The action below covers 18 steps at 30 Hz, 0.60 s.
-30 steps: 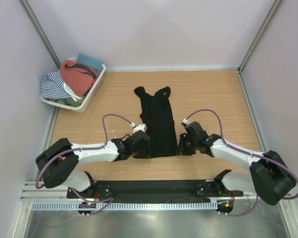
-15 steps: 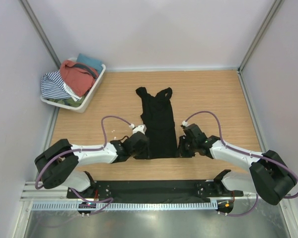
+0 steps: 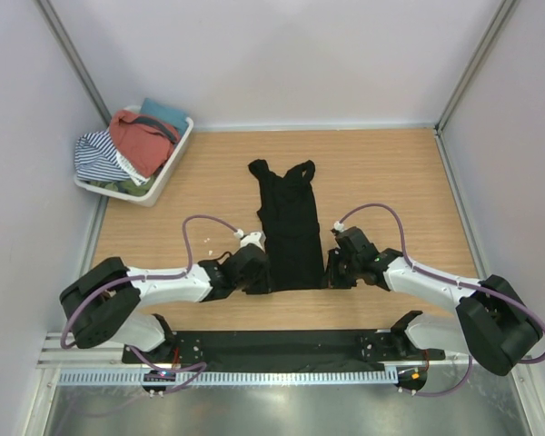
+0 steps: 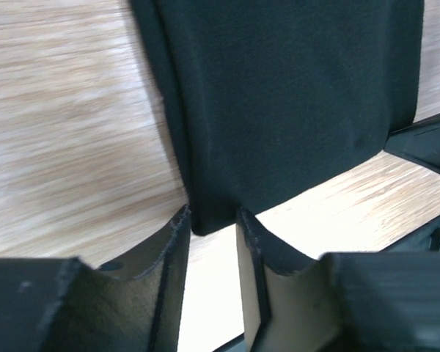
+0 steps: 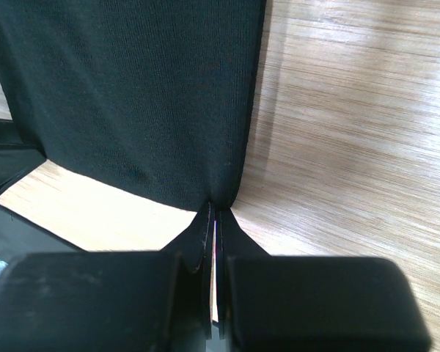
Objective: Fold and stack the tank tops
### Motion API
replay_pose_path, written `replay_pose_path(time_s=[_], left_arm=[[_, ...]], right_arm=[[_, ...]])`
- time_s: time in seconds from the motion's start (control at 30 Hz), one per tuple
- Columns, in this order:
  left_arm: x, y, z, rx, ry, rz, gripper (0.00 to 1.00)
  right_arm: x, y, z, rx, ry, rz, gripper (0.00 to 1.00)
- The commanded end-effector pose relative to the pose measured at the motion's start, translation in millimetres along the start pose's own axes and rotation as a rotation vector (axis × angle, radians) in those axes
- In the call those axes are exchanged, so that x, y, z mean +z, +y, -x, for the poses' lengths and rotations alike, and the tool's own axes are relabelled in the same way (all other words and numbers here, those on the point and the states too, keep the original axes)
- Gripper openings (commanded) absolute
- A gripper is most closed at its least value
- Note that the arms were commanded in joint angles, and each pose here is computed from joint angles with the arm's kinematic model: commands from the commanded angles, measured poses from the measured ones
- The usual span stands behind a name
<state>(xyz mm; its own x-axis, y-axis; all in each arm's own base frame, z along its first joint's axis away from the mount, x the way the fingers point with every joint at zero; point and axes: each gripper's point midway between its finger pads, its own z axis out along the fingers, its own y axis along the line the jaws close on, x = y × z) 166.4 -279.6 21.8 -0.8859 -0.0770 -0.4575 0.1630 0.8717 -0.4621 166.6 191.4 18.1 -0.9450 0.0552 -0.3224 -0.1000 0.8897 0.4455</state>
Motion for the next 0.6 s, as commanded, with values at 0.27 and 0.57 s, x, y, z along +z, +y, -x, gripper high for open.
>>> replay_pose_path(time_s=[0.27,0.57], left_arm=[[5,8,-19,0.022,0.093,0.041,0.00],[-35,1,-22,0.036,0.137,0.027,0.00]], right_arm=[[-12,13,5,-0.035,-0.031,0.016,0.01],[-49,29,5,-0.079,-0.061,0.023,0.01]])
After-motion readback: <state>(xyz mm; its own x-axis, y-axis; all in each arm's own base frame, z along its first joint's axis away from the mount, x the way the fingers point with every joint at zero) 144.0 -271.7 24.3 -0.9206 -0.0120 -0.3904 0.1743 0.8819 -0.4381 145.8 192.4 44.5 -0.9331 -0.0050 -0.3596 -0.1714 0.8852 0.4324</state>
